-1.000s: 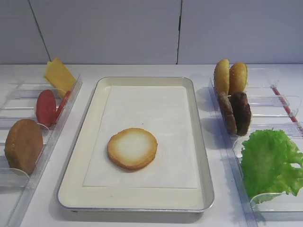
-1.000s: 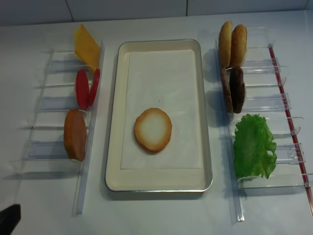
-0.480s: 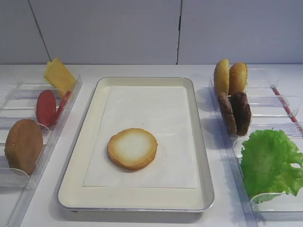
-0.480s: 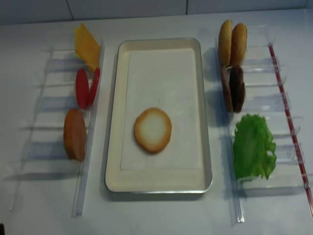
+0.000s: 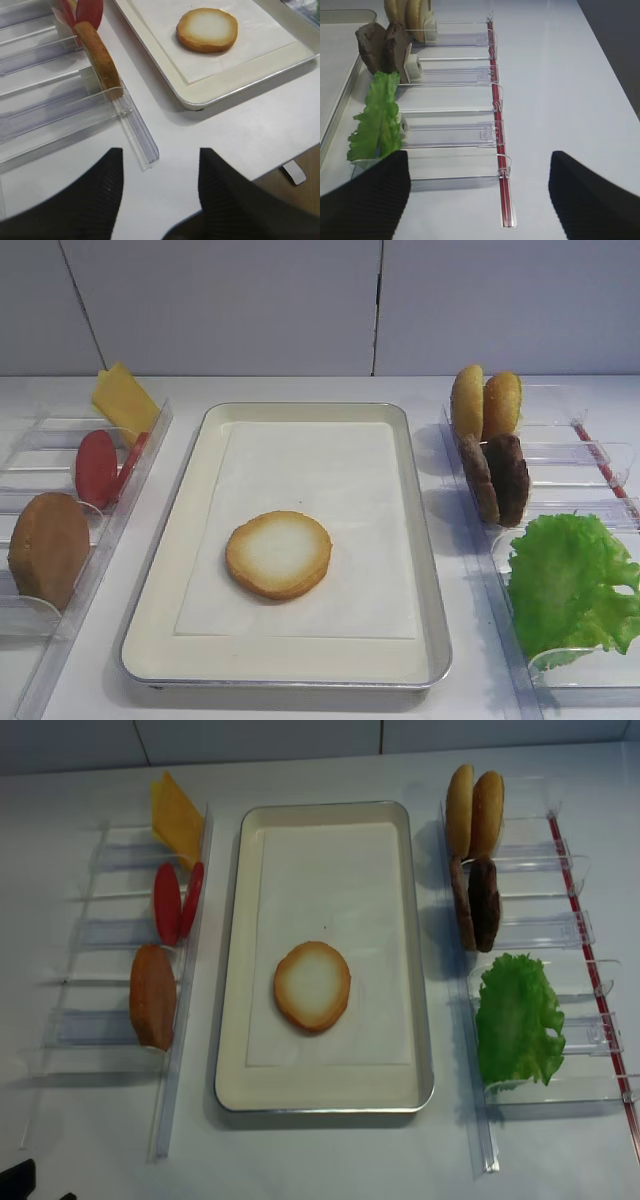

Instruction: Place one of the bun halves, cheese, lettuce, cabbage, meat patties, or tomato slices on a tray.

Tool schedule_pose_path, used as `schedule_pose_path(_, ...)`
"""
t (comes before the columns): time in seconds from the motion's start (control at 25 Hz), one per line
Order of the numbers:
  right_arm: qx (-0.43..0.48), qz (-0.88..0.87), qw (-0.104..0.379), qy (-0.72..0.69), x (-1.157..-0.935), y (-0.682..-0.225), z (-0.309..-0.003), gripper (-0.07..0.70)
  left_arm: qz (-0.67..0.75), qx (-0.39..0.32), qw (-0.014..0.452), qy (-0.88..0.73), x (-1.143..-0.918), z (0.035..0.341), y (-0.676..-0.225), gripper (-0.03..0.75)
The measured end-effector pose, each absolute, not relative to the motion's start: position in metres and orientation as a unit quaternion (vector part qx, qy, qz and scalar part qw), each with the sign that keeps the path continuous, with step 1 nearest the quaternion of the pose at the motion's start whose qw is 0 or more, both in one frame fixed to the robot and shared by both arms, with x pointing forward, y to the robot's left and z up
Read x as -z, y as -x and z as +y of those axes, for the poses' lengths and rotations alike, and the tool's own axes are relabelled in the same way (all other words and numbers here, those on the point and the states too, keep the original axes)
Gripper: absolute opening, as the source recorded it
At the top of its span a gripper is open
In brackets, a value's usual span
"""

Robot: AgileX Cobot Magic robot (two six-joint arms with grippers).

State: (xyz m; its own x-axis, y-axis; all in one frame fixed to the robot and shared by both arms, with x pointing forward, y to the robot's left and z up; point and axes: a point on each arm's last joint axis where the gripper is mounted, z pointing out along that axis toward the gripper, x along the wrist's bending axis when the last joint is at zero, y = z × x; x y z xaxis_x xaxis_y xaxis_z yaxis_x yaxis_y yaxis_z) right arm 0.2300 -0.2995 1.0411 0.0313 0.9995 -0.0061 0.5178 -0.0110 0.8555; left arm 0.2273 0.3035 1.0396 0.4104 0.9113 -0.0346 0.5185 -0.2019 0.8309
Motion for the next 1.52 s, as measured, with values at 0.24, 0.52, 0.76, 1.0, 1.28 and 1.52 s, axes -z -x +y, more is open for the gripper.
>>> schedule_pose_path(0.24, -0.340, 0.607, 0.354, -0.625, -1.0411, -0.2300, -0.2995, 0.575, 0.497, -0.261, 0.393, -0.728, -1.0397, 0.3077, -0.2291, 0.322)
schedule_pose_path(0.52, -0.340, 0.607, 0.354, -0.625, -1.0411, -0.2300, -0.2995, 0.575, 0.531, -0.284, 0.376, -0.704, -1.0397, 0.3082, -0.2289, 0.322)
schedule_pose_path(0.76, -0.340, 0.607, 0.354, -0.625, -1.0411, -0.2300, -0.2995, 0.575, 0.586, -0.313, 0.352, -0.659, -1.0397, 0.3066, -0.2277, 0.322)
schedule_pose_path(1.0, -0.340, 0.607, 0.354, -0.625, -1.0411, -0.2300, -0.2995, 0.575, 0.615, -0.329, 0.338, -0.632, -1.0397, 0.3055, -0.2271, 0.322)
schedule_pose_path(1.28, -0.339, 0.609, 0.355, -0.623, -1.0411, -0.2300, -0.2995, 0.575, 0.630, -0.338, 0.329, -0.617, -1.0397, 0.3051, -0.2269, 0.322)
schedule_pose_path(1.52, -0.340, 0.607, 0.354, -0.625, -1.0411, -0.2300, -0.2995, 0.575, 0.630, -0.338, 0.329, -0.617, -1.0397, 0.3051, -0.2269, 0.322)
